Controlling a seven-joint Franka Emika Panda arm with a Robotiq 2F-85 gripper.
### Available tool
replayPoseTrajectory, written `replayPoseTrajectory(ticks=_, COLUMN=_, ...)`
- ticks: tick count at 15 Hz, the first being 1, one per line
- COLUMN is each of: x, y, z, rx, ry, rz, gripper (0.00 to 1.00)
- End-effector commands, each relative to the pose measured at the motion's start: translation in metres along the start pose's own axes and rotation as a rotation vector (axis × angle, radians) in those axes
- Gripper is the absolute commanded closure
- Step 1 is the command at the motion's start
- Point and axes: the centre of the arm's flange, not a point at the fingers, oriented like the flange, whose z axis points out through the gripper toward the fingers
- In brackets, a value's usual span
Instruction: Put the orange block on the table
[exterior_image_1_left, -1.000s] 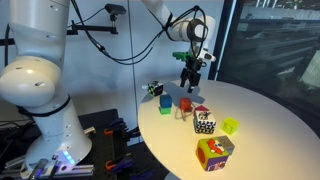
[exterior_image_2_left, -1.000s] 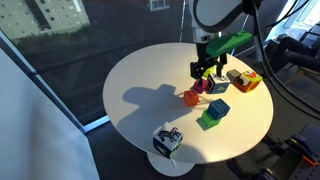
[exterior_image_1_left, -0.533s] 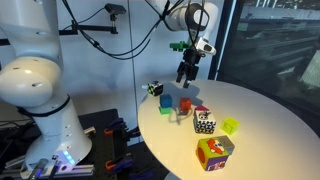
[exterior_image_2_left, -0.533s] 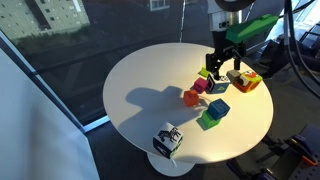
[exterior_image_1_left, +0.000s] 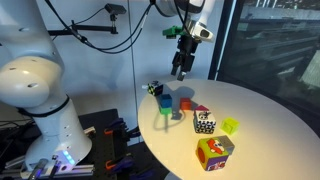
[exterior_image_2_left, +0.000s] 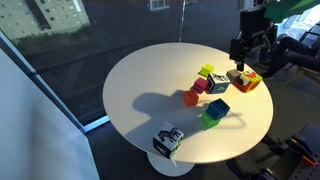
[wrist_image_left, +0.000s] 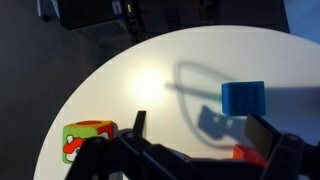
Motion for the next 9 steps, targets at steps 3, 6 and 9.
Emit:
replayPoseTrajectory(ticks=3, x=-0.042, y=0.029, z=-0.022, rx=0.019, ry=0.038, rz=-0.021, gripper=0.0)
replayPoseTrajectory(ticks=6, x=-0.057, y=0.037, z=-0.033, rx=0.034, ry=0.08, rz=-0.041, gripper=0.0)
replayPoseTrajectory(ticks=9, x=-0.073, y=0.042, z=-0.043, rx=0.047, ry=0.115, rz=-0.058, gripper=0.0)
